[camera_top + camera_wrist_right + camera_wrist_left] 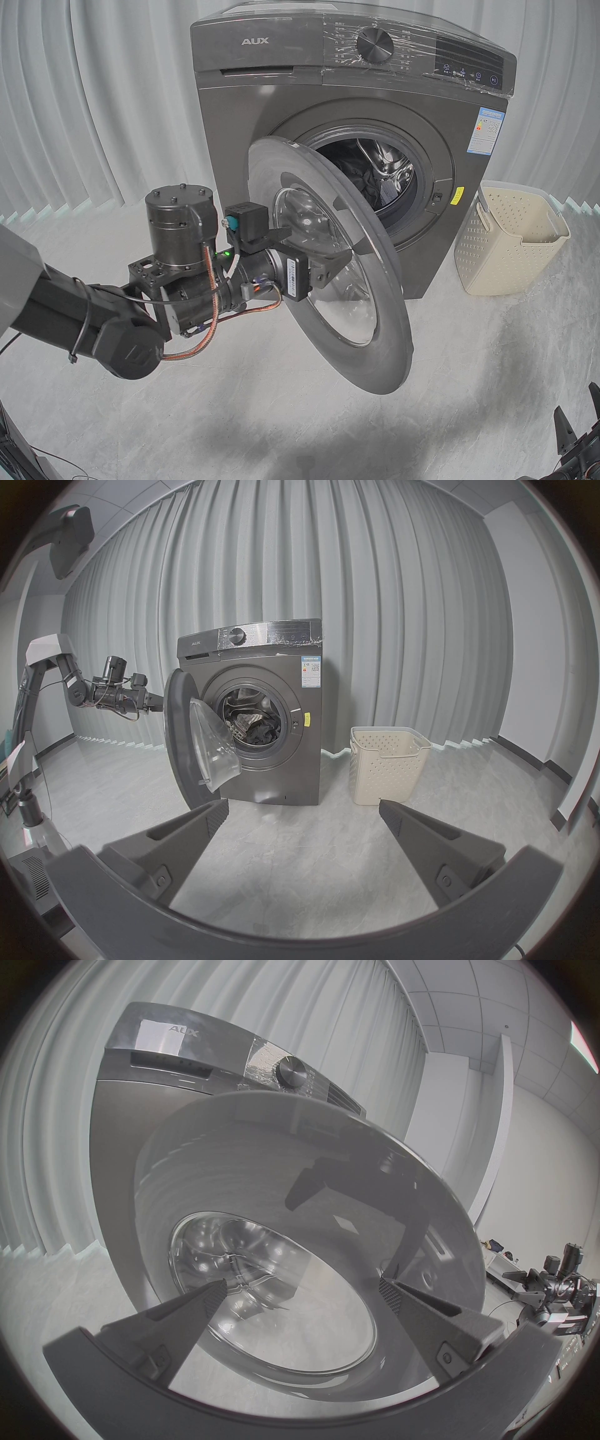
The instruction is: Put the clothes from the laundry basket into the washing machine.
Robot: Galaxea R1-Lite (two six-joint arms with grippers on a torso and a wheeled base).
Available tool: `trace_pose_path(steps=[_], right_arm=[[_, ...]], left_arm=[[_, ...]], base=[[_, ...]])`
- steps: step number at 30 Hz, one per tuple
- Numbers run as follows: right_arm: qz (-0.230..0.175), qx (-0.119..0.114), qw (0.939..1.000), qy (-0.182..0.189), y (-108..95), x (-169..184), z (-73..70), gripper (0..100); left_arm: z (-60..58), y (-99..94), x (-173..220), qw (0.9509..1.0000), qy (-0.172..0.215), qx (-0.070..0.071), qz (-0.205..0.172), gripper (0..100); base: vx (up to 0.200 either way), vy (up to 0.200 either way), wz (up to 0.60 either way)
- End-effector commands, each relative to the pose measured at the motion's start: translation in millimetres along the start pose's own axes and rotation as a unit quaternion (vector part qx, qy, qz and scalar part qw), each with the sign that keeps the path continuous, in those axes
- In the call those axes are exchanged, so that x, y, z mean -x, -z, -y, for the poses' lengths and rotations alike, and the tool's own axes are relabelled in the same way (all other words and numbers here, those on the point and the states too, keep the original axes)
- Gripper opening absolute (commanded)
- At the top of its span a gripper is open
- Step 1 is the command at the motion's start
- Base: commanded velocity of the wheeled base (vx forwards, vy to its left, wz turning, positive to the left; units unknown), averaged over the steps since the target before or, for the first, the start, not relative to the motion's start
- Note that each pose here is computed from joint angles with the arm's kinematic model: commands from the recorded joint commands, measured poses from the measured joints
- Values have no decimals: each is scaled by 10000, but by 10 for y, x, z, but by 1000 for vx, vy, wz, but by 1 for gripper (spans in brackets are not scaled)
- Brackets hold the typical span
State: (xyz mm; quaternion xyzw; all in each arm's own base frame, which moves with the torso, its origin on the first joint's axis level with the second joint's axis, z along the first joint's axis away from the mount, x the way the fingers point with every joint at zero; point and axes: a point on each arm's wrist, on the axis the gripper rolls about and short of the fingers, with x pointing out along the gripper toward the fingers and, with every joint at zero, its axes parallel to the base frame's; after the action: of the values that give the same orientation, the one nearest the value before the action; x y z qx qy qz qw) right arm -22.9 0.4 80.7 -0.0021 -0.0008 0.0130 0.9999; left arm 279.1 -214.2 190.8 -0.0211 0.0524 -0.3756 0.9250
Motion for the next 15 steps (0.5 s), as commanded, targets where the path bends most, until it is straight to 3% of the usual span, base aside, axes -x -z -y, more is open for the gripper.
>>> trace_pose_path(steps=[1,6,15], right_arm=[[-7,2,10000,-8,53,-1,0,100],[-7,2,10000,-1,53,-1,0,100],[-7,2,10000,-1,53,-1,0,100]], left_arm=[[11,75,-163,10000,43,8,-69,100],[-4,25,-317,9999,47,26,91,100],[-57,-69,-599,9984,-240,246,440,100]], base=[[0,0,0],[0,0,0],[0,0,0]])
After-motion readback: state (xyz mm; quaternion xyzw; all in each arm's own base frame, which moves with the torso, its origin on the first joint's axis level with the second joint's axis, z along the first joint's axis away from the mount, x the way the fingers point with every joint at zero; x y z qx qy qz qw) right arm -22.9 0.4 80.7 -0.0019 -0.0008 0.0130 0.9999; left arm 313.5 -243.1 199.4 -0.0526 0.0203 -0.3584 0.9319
